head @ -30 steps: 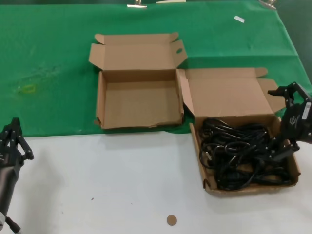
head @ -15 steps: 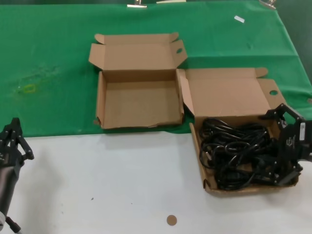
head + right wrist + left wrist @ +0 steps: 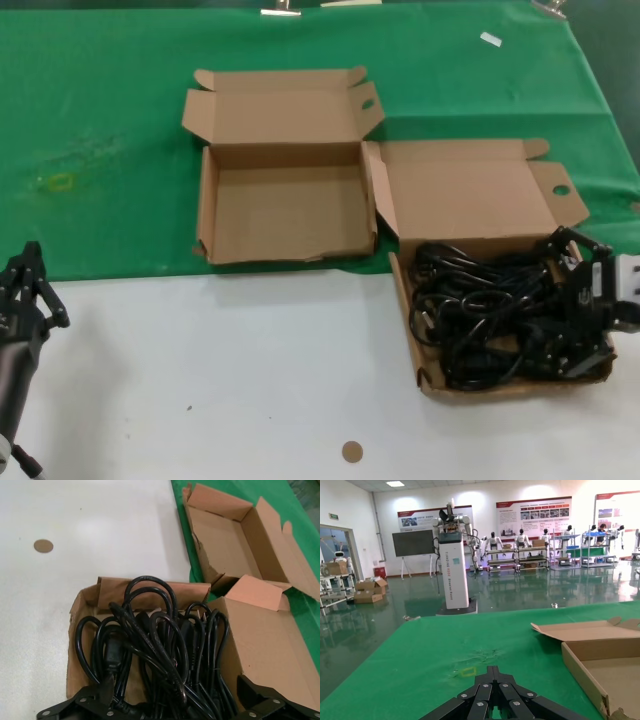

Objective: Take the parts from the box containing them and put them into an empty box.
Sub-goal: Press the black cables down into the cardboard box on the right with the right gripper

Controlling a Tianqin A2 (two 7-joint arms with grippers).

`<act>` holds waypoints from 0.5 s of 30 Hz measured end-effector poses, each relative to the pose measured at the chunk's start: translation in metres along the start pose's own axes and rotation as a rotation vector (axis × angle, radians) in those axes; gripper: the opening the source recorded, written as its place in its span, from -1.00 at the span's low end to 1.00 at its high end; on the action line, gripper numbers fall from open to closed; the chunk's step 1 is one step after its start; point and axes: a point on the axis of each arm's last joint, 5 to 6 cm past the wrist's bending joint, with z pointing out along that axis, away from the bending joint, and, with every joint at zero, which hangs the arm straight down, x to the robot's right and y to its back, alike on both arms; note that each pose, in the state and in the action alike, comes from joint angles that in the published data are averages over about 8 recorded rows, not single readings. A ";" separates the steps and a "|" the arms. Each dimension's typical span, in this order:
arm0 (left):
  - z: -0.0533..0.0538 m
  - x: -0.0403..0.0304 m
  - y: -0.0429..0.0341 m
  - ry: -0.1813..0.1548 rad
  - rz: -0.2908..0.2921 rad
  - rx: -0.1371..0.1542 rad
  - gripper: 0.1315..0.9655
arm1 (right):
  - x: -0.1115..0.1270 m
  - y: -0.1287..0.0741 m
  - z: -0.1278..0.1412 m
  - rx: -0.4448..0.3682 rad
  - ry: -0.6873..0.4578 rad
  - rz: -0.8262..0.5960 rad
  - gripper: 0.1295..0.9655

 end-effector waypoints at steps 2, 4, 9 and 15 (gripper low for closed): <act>0.000 0.0000 0.0000 0.000 0.000 0.000 -0.97 | 0.000 0.000 0.003 -0.008 -0.002 -0.009 0.82; 0.000 0.0000 0.0000 0.000 0.000 0.000 -0.97 | 0.001 -0.001 0.006 -0.012 -0.004 -0.016 0.82; 0.000 0.0000 0.0000 0.000 0.000 0.000 -0.97 | 0.003 -0.004 0.011 -0.019 -0.009 -0.029 0.65; 0.000 0.0000 0.0000 0.000 0.000 0.000 -0.97 | 0.005 -0.007 0.015 -0.026 -0.014 -0.040 0.41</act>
